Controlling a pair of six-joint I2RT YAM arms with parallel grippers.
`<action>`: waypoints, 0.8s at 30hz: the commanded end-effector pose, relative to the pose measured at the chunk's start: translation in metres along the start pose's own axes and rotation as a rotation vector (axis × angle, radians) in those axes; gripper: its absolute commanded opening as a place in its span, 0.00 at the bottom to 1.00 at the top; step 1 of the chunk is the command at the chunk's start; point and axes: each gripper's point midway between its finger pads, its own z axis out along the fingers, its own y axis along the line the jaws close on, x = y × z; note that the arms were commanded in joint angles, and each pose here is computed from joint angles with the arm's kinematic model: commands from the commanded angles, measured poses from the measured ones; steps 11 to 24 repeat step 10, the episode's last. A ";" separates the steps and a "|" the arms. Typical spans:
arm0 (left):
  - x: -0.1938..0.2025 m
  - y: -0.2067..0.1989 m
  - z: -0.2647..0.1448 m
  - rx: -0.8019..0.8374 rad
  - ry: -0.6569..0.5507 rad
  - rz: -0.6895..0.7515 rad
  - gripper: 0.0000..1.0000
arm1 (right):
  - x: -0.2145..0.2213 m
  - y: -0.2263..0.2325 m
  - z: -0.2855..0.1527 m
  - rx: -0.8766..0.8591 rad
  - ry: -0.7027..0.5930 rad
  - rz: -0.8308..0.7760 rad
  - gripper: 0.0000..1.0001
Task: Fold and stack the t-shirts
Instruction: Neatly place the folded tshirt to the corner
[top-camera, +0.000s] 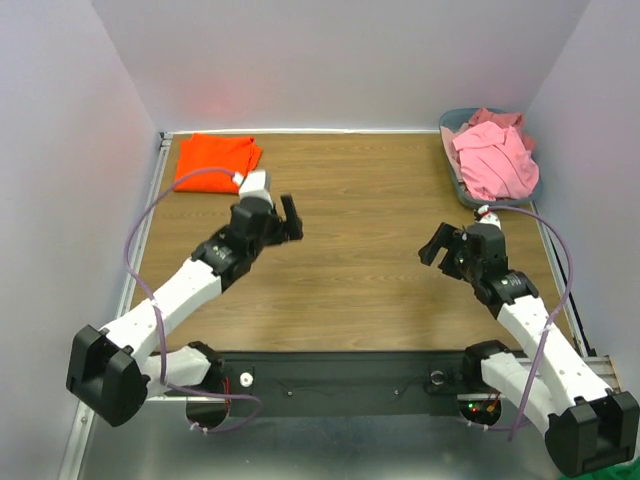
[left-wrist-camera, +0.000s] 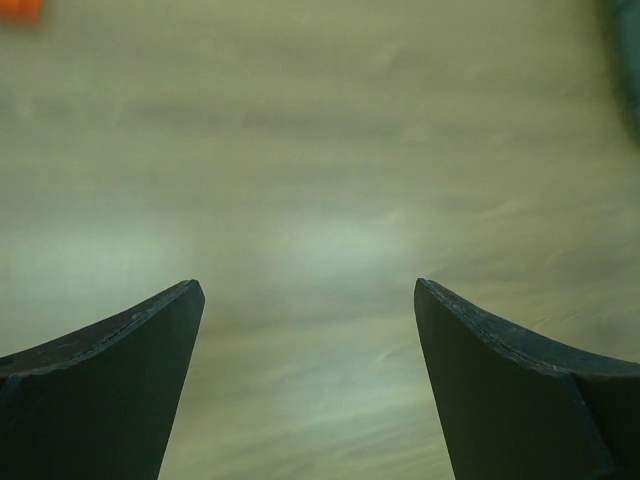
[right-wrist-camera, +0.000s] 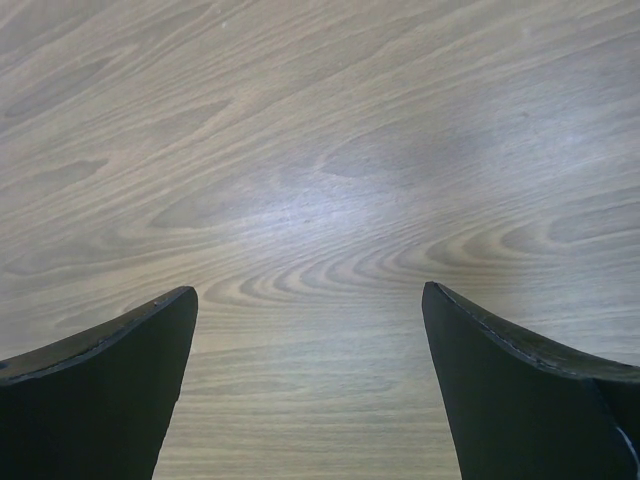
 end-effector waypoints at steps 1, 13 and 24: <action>0.041 0.042 -0.004 -0.138 0.017 -0.139 0.98 | -0.024 -0.001 -0.009 0.022 -0.099 -0.027 1.00; 0.051 0.075 -0.044 -0.217 -0.035 -0.210 0.98 | -0.031 -0.007 -0.020 0.009 -0.201 -0.004 1.00; 0.051 0.075 -0.044 -0.217 -0.035 -0.210 0.98 | -0.031 -0.007 -0.020 0.009 -0.201 -0.004 1.00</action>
